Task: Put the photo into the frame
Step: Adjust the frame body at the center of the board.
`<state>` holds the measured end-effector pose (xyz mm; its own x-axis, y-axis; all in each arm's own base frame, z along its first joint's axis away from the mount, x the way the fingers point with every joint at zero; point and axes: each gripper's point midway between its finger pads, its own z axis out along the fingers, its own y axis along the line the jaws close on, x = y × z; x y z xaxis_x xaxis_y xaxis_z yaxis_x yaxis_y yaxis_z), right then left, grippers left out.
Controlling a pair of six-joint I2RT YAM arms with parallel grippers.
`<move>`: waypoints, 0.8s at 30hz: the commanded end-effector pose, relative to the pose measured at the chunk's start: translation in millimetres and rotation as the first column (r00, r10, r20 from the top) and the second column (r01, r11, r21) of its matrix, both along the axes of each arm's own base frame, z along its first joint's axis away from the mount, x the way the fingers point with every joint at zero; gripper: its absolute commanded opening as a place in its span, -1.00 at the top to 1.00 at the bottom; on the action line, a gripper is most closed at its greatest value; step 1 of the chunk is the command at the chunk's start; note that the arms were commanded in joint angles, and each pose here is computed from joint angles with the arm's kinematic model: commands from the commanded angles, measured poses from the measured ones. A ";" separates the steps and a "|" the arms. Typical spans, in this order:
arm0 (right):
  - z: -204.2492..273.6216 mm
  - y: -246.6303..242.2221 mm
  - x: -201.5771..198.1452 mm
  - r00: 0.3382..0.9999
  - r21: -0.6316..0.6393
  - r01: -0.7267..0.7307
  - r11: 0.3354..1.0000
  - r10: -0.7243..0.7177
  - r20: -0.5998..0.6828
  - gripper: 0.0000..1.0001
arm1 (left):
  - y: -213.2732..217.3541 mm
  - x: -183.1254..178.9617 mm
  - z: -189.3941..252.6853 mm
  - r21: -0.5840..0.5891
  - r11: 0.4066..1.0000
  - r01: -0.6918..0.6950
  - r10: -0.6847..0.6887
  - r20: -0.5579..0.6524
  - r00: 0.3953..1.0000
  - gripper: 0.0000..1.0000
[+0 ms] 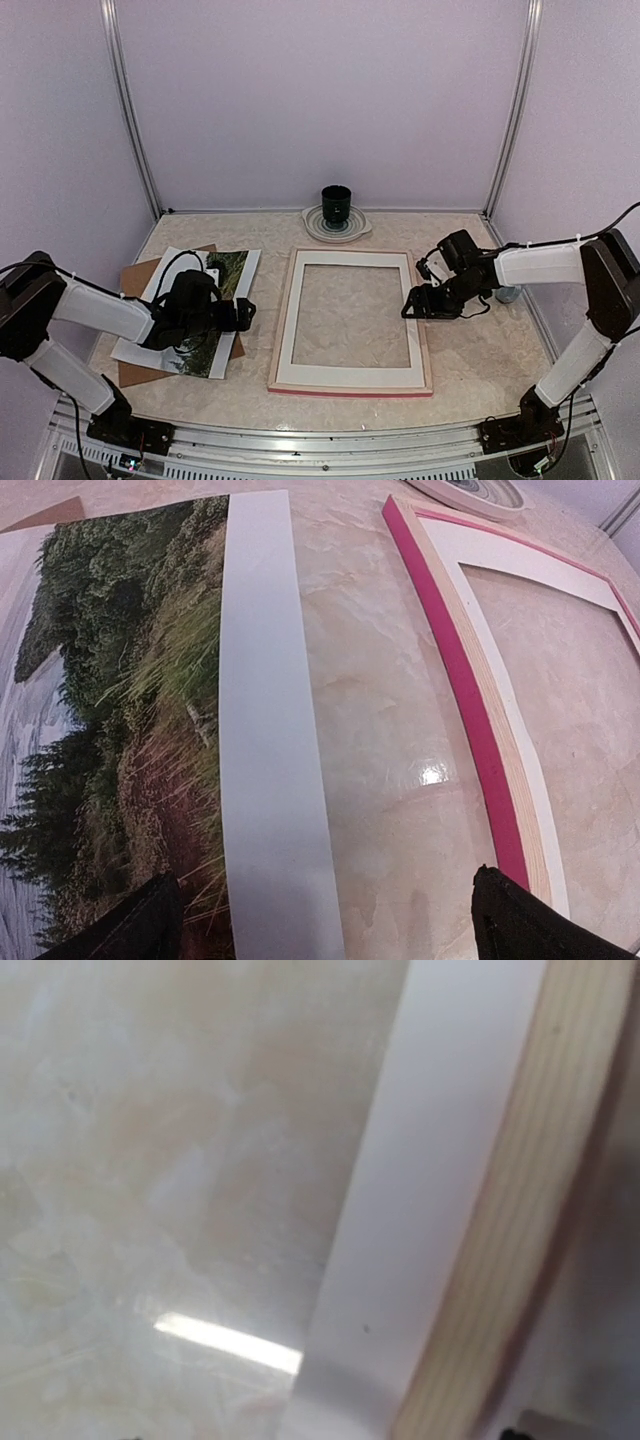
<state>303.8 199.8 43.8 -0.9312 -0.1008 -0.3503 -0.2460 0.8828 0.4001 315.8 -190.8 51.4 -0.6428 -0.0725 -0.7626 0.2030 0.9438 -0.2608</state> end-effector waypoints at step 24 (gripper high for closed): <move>26.2 -18.2 -19.0 0.992 -0.040 -0.008 0.999 0.013 0.129 -0.53 | -5.8 -5.1 -16.6 0.570 0.796 -0.204 0.210 0.057 0.976 -0.94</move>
<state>286.1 181.8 67.2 -0.8889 -0.1213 -0.4418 -0.2923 0.8927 0.3429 313.1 -206.6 33.0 -0.6620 0.2302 -0.7133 0.0185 0.9564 0.2915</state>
